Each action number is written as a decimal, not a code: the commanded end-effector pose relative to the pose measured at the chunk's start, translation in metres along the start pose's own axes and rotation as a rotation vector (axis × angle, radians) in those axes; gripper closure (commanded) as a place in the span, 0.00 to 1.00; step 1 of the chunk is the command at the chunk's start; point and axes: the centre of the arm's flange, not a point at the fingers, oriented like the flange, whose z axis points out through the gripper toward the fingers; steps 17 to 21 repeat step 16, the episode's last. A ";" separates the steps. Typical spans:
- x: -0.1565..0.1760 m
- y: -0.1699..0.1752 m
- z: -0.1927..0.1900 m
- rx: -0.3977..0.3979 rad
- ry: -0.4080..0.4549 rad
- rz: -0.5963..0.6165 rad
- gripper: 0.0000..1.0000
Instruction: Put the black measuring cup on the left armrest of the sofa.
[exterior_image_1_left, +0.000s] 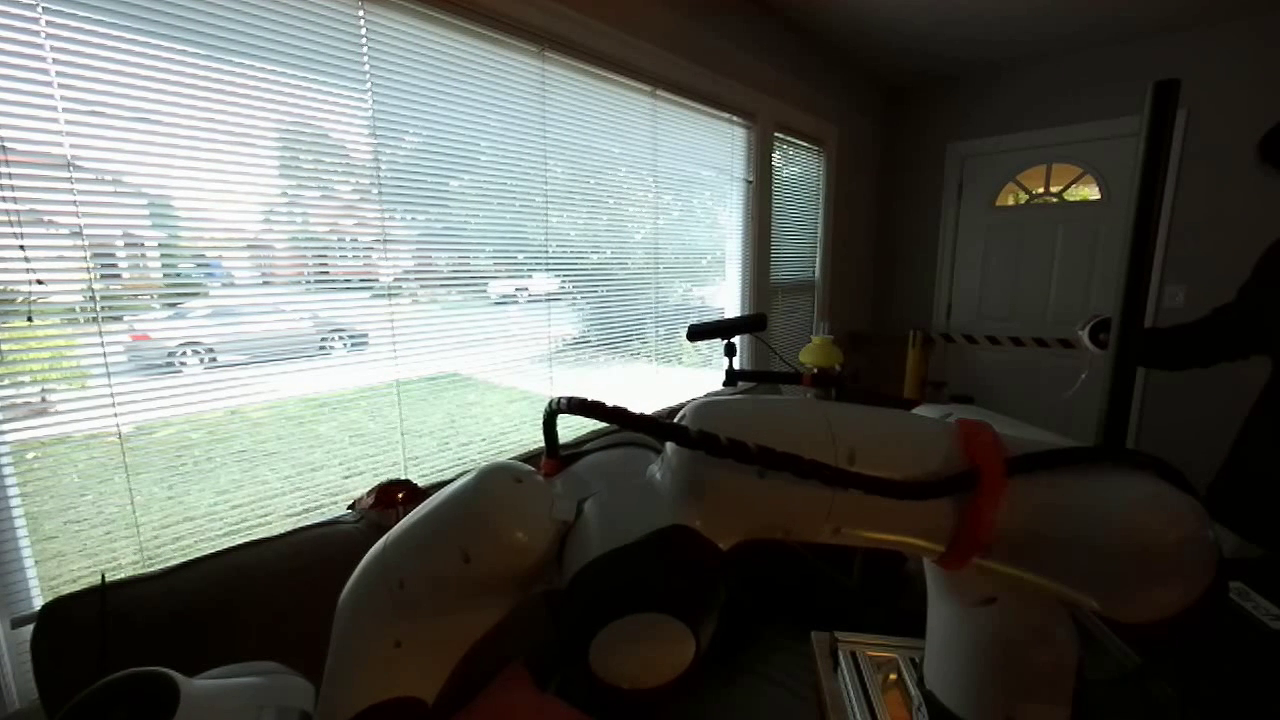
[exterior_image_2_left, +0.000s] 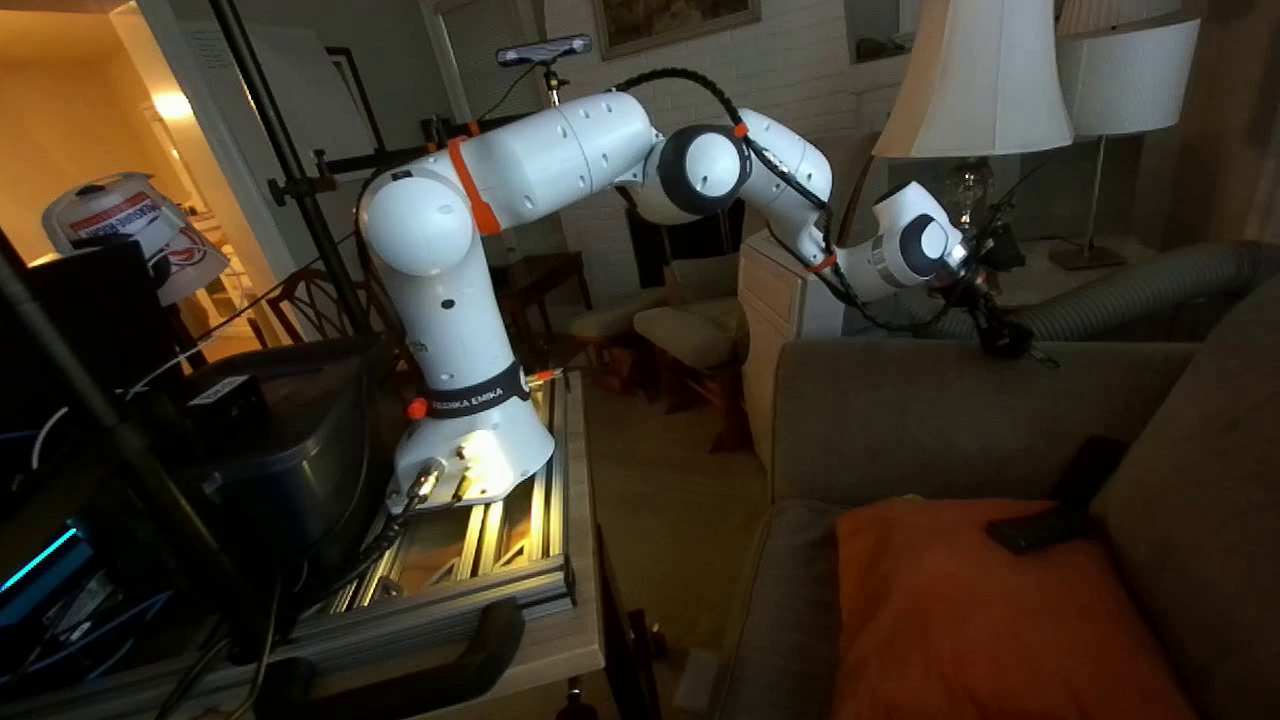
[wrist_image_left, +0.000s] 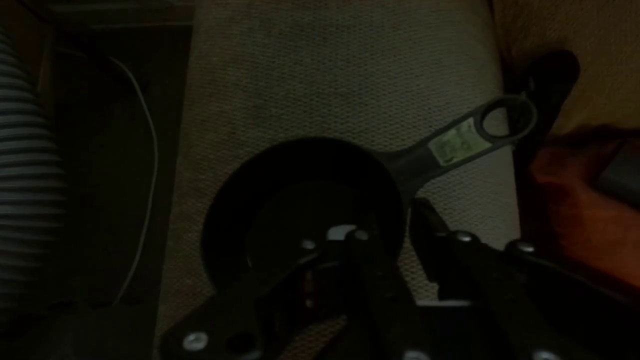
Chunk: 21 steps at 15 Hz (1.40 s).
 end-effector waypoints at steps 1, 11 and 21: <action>0.010 -0.003 -0.001 -0.003 -0.021 0.009 0.43; -0.019 0.029 -0.029 0.003 -0.053 0.010 0.00; -0.042 0.050 -0.062 -0.062 -0.074 0.046 0.00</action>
